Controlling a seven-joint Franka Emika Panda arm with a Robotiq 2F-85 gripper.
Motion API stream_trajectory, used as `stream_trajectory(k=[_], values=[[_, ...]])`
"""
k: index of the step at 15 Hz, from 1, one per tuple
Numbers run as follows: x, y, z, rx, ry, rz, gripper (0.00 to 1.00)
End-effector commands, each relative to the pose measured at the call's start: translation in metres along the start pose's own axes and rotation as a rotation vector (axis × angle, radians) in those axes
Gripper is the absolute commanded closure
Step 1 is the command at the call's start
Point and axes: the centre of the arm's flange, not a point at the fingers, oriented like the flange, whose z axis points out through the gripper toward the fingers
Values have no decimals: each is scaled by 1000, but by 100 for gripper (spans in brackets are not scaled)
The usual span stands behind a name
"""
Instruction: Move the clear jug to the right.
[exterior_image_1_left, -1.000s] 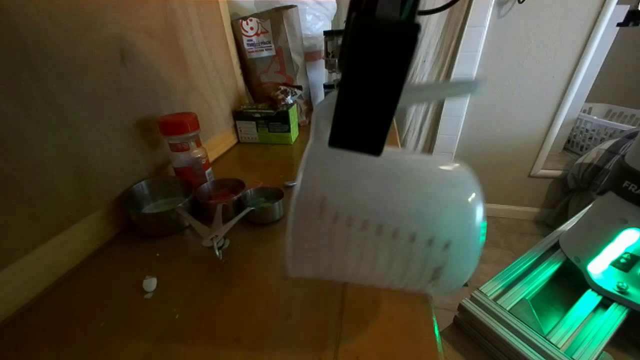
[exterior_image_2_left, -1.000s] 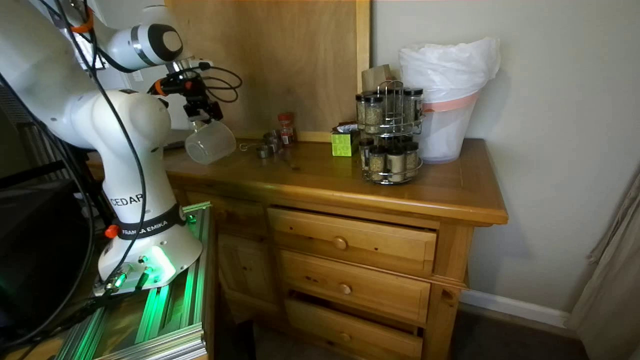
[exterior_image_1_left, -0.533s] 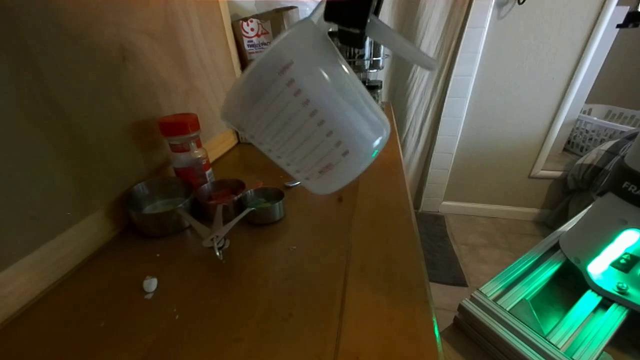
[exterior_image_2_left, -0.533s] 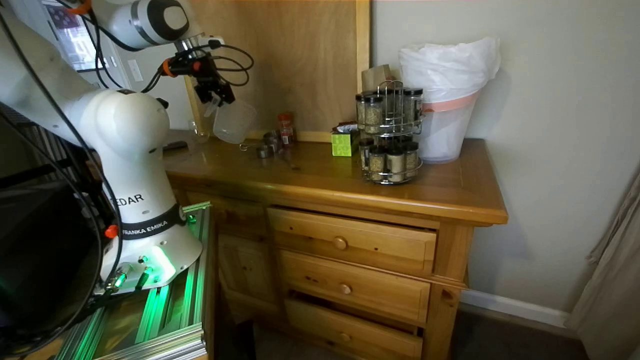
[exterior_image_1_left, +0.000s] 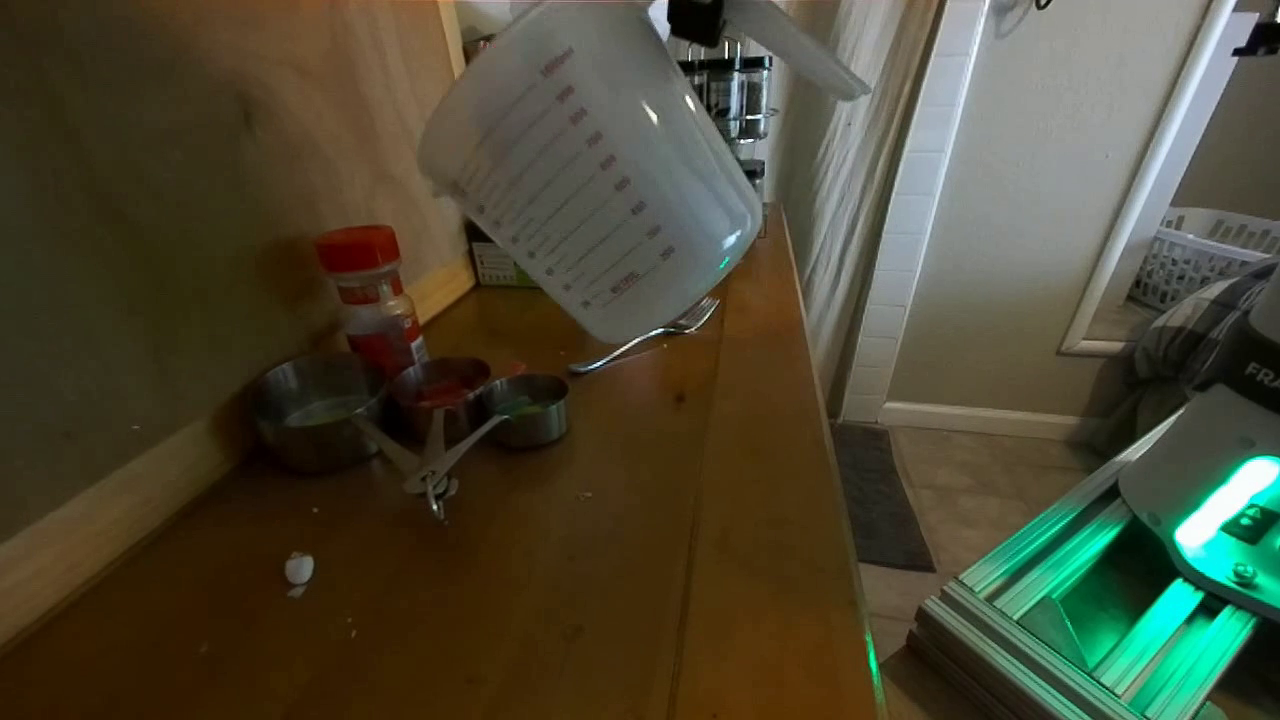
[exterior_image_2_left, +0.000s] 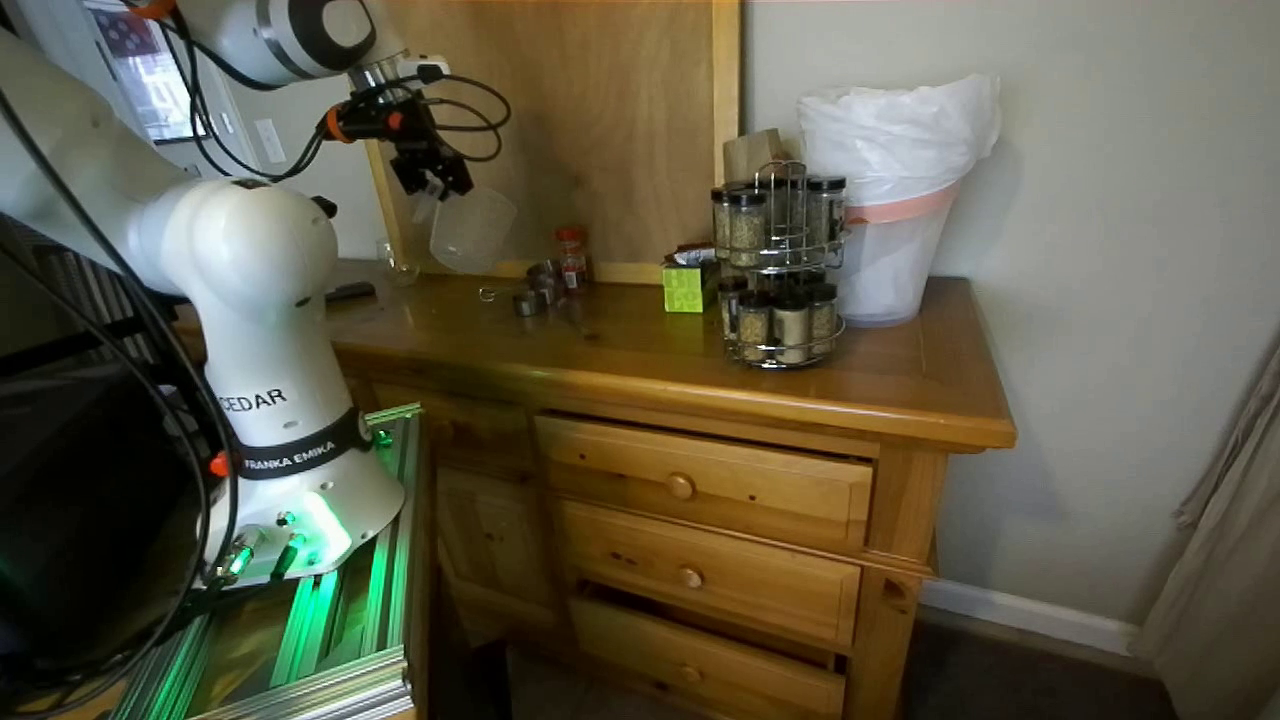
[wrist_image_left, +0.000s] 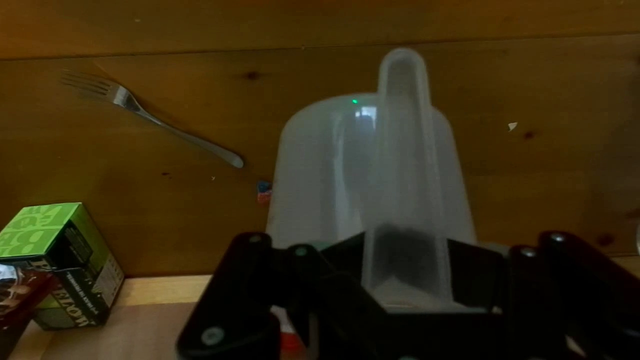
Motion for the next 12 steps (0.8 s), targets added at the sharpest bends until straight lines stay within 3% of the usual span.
stream_trajectory(k=[1,5,12], values=[[0,0,0,0,0,-1,100],[0,0,0,0,0,-2,100],[13,30,-10,-37,112,-17,100]])
